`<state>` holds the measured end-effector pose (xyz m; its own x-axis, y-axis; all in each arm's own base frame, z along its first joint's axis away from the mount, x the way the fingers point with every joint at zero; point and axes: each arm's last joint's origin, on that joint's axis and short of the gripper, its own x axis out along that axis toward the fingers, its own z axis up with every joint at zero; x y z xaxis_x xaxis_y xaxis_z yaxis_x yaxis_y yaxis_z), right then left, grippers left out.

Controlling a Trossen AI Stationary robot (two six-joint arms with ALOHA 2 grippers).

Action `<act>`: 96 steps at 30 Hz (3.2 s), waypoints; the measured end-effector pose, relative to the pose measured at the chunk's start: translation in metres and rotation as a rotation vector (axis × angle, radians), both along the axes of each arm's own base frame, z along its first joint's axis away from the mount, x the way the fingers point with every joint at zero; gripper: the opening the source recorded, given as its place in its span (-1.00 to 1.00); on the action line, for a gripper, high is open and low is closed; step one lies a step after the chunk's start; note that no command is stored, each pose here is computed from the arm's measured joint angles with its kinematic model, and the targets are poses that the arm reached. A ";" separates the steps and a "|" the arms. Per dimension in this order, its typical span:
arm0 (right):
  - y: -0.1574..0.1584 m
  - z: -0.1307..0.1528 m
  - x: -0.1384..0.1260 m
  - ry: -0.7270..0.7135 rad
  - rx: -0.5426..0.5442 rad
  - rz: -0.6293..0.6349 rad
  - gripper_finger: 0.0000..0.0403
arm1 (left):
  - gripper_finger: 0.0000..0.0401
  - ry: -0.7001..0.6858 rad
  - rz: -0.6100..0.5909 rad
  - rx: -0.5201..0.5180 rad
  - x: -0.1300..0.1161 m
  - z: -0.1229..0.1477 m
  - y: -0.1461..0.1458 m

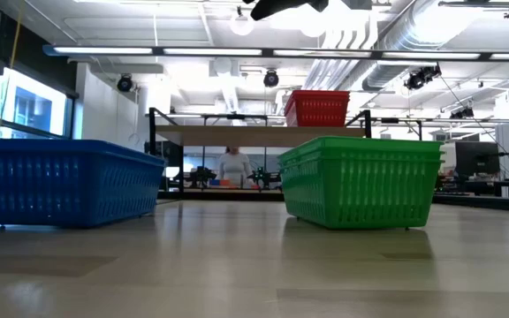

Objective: Stack baskets on shelf by color
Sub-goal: Stack the bottom blue basket on the top of the stacked blue baskets

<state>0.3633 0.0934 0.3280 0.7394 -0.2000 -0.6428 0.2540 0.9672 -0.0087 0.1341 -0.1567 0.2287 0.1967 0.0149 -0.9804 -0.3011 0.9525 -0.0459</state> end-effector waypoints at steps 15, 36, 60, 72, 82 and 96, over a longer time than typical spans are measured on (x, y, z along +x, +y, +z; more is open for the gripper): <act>0.000 0.000 0.000 0.001 0.000 0.000 -0.28 | -0.28 0.099 -0.078 0.014 0.014 -0.029 -0.020; 0.000 0.000 0.000 -0.003 0.018 -0.014 -0.28 | -0.56 0.149 -0.116 0.076 0.023 -0.054 -0.031; 0.000 0.000 0.000 -0.003 0.018 -0.014 -0.28 | -0.99 0.064 -0.164 0.075 0.012 -0.024 -0.014; 0.000 0.000 0.000 -0.003 0.018 -0.014 -0.28 | -0.99 -0.099 -0.158 0.012 0.003 0.024 0.033; 0.000 0.000 0.000 -0.003 0.018 -0.014 -0.28 | -0.99 -0.235 -0.178 0.015 0.004 0.049 0.080; 0.000 0.000 0.000 -0.004 0.018 -0.015 -0.28 | -0.99 -0.304 -0.226 0.168 0.024 0.095 0.141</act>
<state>0.3631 0.0934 0.3281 0.7387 -0.1996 -0.6438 0.2682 0.9633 0.0092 0.1579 -0.0159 0.3237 0.4935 0.0930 -0.8648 -0.0803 0.9949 0.0611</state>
